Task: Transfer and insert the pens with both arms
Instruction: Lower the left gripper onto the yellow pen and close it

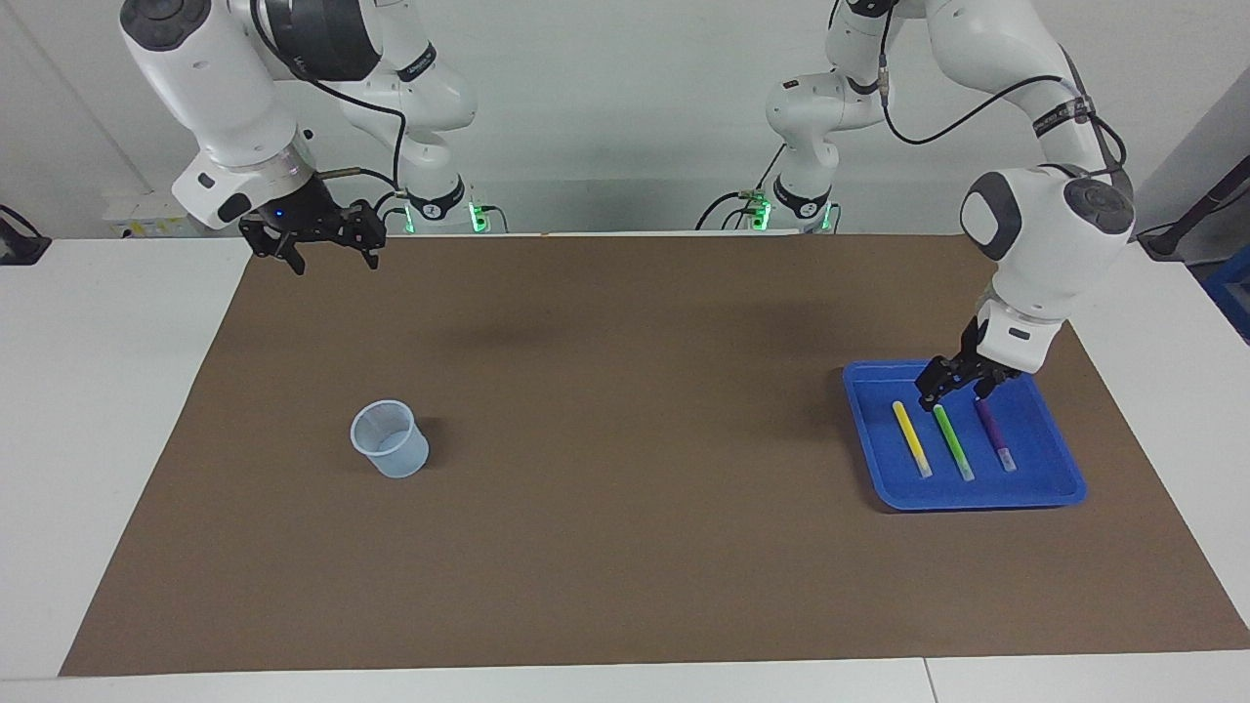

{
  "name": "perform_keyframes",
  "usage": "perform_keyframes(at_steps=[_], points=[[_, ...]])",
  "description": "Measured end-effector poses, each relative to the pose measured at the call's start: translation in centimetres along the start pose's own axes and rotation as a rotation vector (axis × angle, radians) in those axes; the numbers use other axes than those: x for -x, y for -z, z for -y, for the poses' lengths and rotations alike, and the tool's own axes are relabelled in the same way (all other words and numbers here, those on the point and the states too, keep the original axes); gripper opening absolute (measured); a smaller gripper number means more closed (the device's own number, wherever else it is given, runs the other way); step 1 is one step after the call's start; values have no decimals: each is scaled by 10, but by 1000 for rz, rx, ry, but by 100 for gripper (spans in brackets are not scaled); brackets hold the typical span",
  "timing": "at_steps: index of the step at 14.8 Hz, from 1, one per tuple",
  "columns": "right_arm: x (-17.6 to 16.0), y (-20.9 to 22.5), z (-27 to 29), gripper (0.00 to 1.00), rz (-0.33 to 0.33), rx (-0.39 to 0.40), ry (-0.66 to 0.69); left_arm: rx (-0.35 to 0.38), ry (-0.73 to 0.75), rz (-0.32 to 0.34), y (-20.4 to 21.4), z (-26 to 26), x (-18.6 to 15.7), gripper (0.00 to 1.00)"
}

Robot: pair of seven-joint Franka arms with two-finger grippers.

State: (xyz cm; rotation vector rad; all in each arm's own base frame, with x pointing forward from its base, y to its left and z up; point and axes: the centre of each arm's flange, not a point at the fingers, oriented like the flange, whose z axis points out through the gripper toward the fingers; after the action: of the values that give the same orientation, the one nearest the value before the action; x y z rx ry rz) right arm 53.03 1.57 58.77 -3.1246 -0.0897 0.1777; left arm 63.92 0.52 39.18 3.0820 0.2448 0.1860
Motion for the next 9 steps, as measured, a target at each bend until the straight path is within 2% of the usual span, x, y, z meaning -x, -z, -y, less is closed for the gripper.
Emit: perform_keyframes(at_steps=[4,9], points=[[0,0,0,100,-1,0,0,-5,-16,-4,-41,0,-5,100],[0,0,0,100,-1,0,0,-25,-74,24,-56,2,1,100]])
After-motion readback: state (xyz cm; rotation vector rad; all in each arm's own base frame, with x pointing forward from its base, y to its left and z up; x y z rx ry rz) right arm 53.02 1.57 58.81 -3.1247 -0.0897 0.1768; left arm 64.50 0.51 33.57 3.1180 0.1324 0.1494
